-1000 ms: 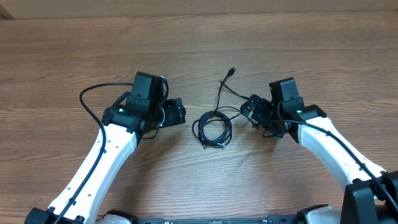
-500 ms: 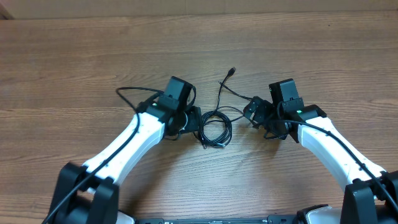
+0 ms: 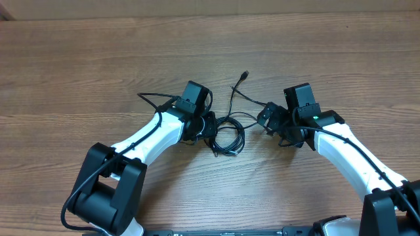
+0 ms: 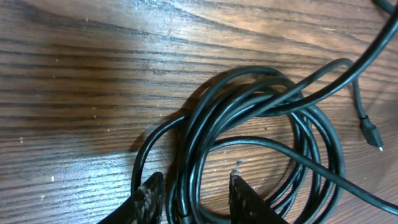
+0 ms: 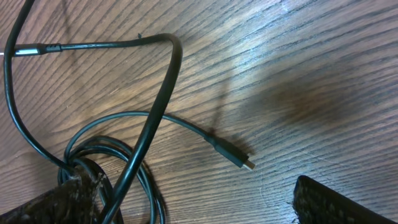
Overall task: Untangle cables
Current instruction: 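Lower both grippers onto the black coil and grasp its loops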
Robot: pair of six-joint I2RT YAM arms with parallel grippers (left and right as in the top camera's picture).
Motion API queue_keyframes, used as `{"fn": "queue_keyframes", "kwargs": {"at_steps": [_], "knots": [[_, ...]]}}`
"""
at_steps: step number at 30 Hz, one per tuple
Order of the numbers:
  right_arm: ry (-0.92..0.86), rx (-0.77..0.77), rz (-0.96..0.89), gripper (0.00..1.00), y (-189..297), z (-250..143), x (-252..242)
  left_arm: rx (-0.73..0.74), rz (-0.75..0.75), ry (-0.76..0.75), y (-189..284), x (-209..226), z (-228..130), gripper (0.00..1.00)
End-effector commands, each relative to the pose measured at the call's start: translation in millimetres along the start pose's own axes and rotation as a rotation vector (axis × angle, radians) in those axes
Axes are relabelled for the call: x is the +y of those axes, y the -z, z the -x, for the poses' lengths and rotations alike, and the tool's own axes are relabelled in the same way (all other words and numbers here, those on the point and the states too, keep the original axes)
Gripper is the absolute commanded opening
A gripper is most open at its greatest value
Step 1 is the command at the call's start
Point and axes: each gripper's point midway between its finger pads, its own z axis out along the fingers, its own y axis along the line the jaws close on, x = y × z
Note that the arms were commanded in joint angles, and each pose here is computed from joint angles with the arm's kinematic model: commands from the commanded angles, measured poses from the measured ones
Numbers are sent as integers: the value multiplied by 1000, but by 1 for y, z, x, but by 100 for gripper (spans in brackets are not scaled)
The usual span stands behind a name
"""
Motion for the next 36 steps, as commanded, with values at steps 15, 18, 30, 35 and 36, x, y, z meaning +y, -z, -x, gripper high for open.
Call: {"fn": "queue_keyframes", "kwargs": {"at_steps": [15, 18, 30, 35, 36], "knots": [[8, 81, 140, 100, 16, -10, 28, 37, -7, 3, -9, -2, -6, 30], [29, 88, 224, 100, 33, -12, 44, 40, -5, -1, -11, -2, -7, 33], [256, 140, 224, 100, 37, -59, 58, 91, 34, 11, -41, 5, -20, 9], [233, 162, 164, 100, 24, -71, 48, 86, 33, 16, -40, 7, -16, 4], [229, 163, 150, 100, 20, -71, 45, 81, 30, 20, -38, 7, -13, 4]]}}
